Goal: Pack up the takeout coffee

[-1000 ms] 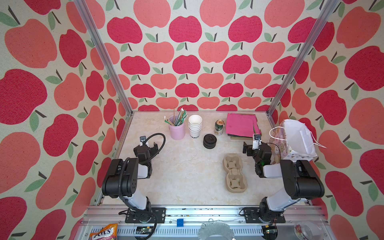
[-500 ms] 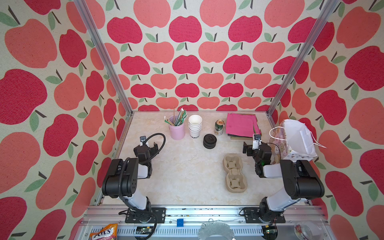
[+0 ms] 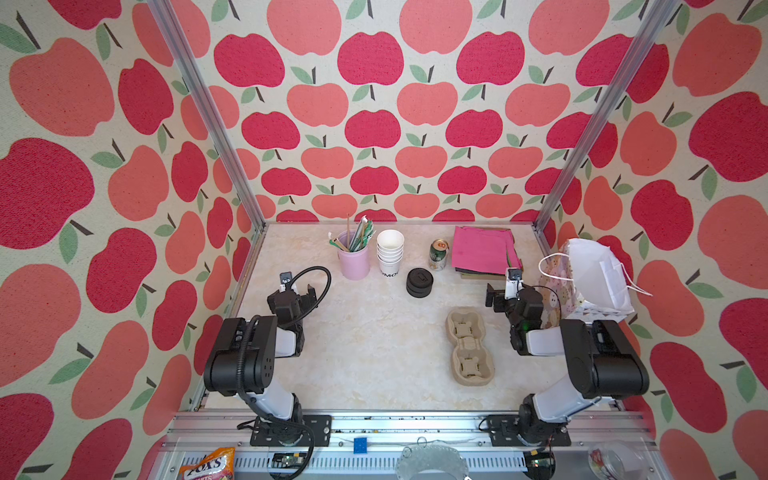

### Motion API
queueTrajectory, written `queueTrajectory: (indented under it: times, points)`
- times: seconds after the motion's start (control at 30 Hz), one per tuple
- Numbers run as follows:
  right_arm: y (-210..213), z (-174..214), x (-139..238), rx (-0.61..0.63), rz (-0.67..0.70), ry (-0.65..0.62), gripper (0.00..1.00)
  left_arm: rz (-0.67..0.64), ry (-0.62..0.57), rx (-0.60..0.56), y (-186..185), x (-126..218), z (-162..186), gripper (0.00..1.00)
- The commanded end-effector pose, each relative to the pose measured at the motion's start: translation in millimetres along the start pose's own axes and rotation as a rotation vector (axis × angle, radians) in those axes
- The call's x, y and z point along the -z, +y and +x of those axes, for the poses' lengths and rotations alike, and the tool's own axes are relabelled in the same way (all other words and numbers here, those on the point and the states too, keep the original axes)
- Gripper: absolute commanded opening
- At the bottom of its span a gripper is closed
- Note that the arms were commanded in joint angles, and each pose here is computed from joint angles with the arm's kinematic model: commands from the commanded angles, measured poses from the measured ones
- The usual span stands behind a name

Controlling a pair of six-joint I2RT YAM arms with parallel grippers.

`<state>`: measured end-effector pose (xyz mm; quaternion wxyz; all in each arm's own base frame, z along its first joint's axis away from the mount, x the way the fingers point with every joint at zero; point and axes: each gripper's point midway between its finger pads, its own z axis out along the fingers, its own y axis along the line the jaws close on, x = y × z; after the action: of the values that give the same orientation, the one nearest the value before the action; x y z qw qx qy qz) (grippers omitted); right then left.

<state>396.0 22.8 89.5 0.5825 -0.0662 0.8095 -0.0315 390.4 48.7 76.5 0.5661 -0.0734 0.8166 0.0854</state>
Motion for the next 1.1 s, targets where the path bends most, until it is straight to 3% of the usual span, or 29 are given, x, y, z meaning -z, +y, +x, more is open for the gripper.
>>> queueTrajectory:
  times: [0.0,0.27,0.43,0.63,0.77,0.93,1.07]
  points:
    - [3.5,-2.3,-0.2,0.013,-0.014,-0.016,0.99,0.000,-0.027,-0.011,-0.6,-0.6,-8.2,0.99]
    - [-3.4,-2.0,-1.0,-0.013,0.000,-0.009,0.99,0.006,-0.015,0.012,3.2,-2.6,-8.1,0.99]
    - [4.5,-14.7,10.3,0.060,0.030,-0.048,0.97,0.016,-0.065,-0.026,-4.3,5.8,-12.6,0.99]
    - [28.9,-53.3,31.9,0.187,-0.016,-0.091,0.99,-0.037,-0.205,-0.088,-9.5,41.7,-31.4,0.99]
    - [42.2,-101.2,45.4,0.215,-0.054,-0.153,0.99,-0.024,-0.202,-0.177,-29.8,52.4,-60.6,0.99]
    - [61.3,-152.9,62.5,0.198,-0.138,-0.154,0.99,0.080,-0.162,-0.037,-44.7,76.2,-106.8,0.99]
    - [93.4,-179.7,79.7,0.171,-0.300,-0.124,0.99,0.257,-0.129,0.062,-67.2,103.6,-137.2,0.99]
